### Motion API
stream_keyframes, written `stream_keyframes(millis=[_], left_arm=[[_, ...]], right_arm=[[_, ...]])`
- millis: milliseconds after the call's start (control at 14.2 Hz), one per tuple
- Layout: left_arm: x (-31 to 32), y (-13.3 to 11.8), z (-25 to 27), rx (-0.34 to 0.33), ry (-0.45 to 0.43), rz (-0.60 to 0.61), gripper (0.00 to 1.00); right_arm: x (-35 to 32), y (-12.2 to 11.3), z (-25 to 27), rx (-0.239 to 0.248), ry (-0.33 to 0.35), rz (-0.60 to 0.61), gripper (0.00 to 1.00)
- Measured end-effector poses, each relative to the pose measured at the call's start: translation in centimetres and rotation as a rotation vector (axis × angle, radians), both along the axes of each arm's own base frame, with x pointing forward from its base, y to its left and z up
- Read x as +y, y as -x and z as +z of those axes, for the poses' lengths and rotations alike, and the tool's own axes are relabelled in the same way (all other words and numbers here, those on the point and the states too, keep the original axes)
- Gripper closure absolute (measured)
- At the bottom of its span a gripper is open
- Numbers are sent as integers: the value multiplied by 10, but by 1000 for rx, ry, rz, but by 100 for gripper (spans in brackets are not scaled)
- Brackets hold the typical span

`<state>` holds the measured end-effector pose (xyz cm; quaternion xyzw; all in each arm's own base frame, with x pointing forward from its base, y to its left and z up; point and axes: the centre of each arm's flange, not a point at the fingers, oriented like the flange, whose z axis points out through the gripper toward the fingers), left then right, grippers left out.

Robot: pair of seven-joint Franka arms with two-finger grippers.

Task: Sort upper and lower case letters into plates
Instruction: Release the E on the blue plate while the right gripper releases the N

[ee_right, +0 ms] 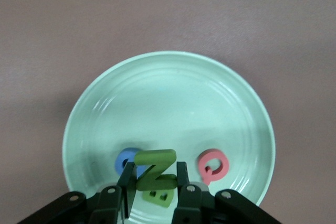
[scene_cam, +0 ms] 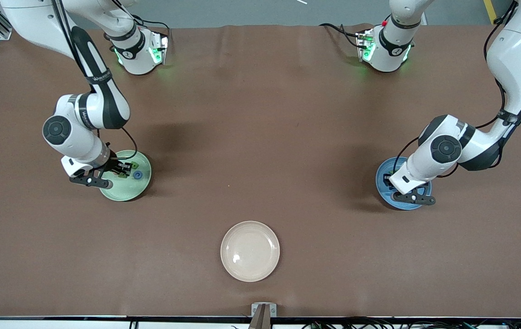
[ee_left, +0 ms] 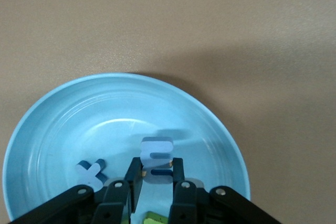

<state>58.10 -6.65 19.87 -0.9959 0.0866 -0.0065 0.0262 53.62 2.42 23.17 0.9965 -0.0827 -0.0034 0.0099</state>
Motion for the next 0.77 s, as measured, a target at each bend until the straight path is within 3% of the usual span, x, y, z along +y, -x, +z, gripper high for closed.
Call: stream_keyframes(millis=[563,633,704,774], left_arm=[[7,3,-13,-13,32,11,73],[7,3,-13,-14,33,11,73],[7,3,-13,-13,32,11,66],[8,4,-14,-12,32,11,57]], right_arm=[[-9,1,-31,-3,11,-4,65],[-10,1,-31,-3,11,-5,62],[-11,1,-31,-3,10,-7,61],[-11,1,-31,-4,10,-8,55]])
